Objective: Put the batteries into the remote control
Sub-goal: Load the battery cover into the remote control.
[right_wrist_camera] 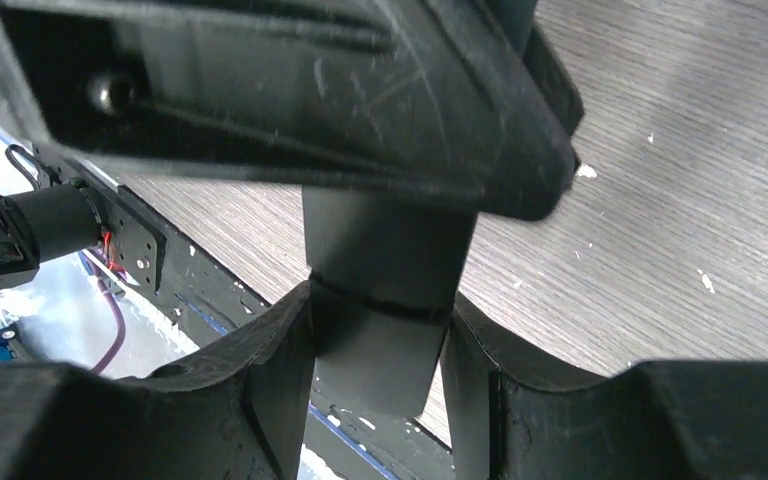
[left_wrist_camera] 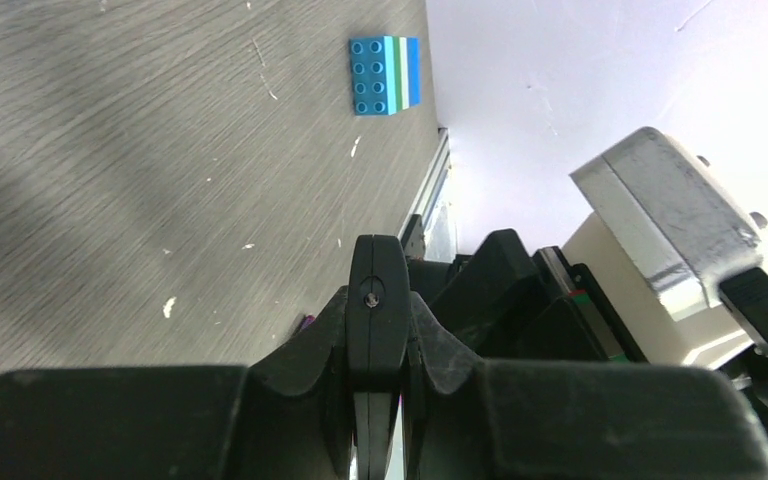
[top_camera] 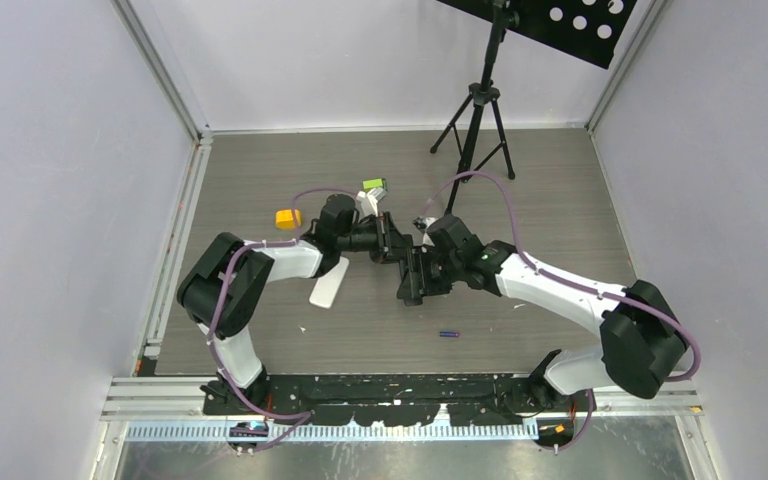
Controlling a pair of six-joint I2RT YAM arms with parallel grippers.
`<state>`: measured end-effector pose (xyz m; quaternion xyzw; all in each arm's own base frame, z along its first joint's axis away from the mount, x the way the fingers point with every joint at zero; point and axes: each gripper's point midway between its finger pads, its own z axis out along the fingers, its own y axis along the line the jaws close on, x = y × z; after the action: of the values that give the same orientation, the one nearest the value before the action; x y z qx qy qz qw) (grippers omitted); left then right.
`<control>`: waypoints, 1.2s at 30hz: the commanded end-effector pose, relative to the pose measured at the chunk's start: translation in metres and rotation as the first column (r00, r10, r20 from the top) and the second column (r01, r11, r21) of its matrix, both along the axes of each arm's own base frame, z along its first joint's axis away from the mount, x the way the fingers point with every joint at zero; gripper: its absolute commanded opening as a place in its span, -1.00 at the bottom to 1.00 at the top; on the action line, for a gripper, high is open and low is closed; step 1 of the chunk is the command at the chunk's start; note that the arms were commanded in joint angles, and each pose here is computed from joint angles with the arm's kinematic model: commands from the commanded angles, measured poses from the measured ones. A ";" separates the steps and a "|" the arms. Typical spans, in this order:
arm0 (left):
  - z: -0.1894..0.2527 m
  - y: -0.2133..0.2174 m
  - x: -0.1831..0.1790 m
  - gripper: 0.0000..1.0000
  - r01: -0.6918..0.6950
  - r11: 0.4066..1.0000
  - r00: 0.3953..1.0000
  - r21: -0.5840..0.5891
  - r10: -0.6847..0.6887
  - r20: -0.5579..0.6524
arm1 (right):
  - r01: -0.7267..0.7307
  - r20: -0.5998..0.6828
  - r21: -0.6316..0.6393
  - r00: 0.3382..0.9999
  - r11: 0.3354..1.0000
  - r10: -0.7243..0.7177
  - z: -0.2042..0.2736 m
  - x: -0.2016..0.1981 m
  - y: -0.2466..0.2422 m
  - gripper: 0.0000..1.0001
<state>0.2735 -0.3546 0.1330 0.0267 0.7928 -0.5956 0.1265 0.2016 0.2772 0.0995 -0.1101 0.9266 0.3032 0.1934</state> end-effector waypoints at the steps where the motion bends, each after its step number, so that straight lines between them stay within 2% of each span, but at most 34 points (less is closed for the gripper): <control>1: 0.053 -0.007 -0.028 -1.00 0.129 0.983 0.991 -0.134 -0.125 0.036 | 0.031 0.043 -0.015 0.999 0.999 -0.030 0.001 0.021 0.006 0.02; 12: 0.051 -0.006 -0.027 -1.00 0.121 0.984 0.993 -0.132 -0.119 0.027 | 0.039 0.032 0.011 0.999 0.999 -0.040 0.007 0.021 0.008 0.06; 13: 0.051 -0.007 -0.027 -1.00 0.121 0.984 0.993 -0.132 -0.118 0.026 | 0.038 0.032 0.017 0.999 0.999 -0.039 0.008 0.021 0.008 0.11; 16: 0.053 -0.007 -0.027 -1.00 0.119 0.984 0.993 -0.134 -0.116 0.028 | 0.046 0.047 0.048 0.998 0.998 -0.048 0.014 0.020 0.007 0.43; 21: 0.051 -0.005 -0.024 -1.00 0.106 0.986 0.994 -0.130 -0.104 0.021 | 0.072 0.055 0.119 0.995 0.990 -0.079 0.026 0.023 0.005 0.68; 30: 0.051 -0.004 -0.017 -1.00 0.077 0.989 0.997 -0.130 -0.076 0.012 | 0.063 0.072 0.304 0.993 0.951 -0.089 0.057 0.019 0.014 0.88; 36: 0.067 -0.007 -0.009 -1.00 0.047 0.984 0.999 -0.173 -0.045 0.016 | 0.196 0.022 0.400 0.975 0.895 -0.223 0.066 0.027 0.008 0.94</control>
<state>0.2581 -0.3596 0.1579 0.0212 0.7716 -0.6304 0.0825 0.2168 0.2808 0.1373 -0.0301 0.8815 0.4052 0.2407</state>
